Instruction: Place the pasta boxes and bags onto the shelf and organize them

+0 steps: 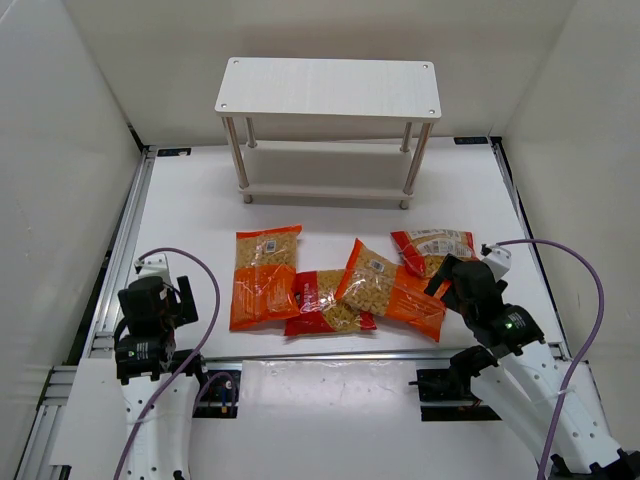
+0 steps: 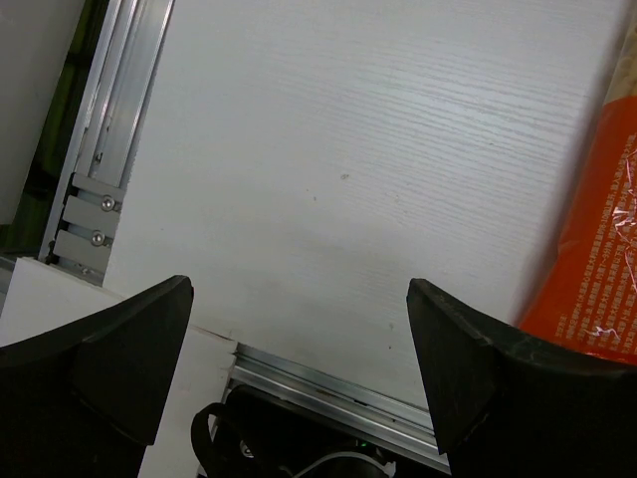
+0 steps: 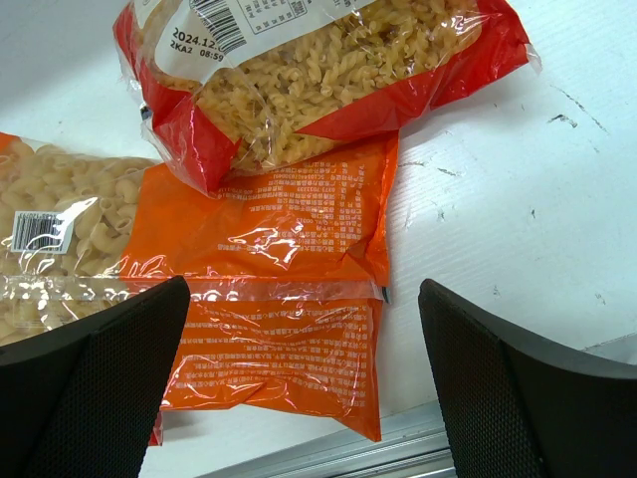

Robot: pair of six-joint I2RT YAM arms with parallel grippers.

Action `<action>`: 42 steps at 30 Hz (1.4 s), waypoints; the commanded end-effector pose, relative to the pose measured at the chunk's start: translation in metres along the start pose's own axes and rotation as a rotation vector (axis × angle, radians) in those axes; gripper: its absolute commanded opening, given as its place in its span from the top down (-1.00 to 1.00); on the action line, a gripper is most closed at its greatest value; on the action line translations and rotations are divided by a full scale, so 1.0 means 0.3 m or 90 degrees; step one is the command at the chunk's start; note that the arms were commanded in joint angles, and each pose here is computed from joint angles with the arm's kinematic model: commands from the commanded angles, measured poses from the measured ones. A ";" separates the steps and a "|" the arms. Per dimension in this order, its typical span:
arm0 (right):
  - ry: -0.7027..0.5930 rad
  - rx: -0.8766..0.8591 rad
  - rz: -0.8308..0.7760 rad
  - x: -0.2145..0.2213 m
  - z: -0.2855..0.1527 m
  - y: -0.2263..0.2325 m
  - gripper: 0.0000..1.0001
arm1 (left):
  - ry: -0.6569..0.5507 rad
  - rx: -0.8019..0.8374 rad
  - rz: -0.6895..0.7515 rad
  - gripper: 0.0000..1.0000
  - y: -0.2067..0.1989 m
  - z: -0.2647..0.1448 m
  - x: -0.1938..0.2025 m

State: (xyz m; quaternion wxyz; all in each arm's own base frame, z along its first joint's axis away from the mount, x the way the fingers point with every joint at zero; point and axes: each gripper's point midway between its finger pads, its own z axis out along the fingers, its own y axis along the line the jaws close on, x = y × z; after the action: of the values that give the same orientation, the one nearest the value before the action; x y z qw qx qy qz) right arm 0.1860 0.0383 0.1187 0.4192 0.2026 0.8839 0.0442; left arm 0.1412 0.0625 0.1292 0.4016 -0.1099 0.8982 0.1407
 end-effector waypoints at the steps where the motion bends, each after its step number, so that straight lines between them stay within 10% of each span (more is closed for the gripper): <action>1: 0.005 0.014 0.000 0.004 0.002 -0.009 -1.00 | 0.007 -0.007 -0.002 -1.00 0.007 0.000 -0.009; 17: 0.003 -0.152 -0.234 -0.201 -0.055 0.263 -1.00 | 0.195 0.379 0.062 -1.00 -0.413 -0.014 -0.367; 26: 0.044 -0.181 -0.291 -0.206 -0.044 0.324 -1.00 | 0.235 0.484 0.256 -1.00 -0.760 0.058 -0.204; 42: 0.066 -0.203 -0.275 -0.174 -0.025 0.369 -1.00 | 0.362 0.320 0.417 -0.95 -0.793 0.292 0.076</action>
State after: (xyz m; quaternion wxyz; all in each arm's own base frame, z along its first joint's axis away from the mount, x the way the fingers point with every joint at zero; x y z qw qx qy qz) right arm 0.2375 0.1125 0.1713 0.3753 -0.0590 0.9209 0.0876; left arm 0.2773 -0.1365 0.0438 0.1262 0.2359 0.9635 -0.0072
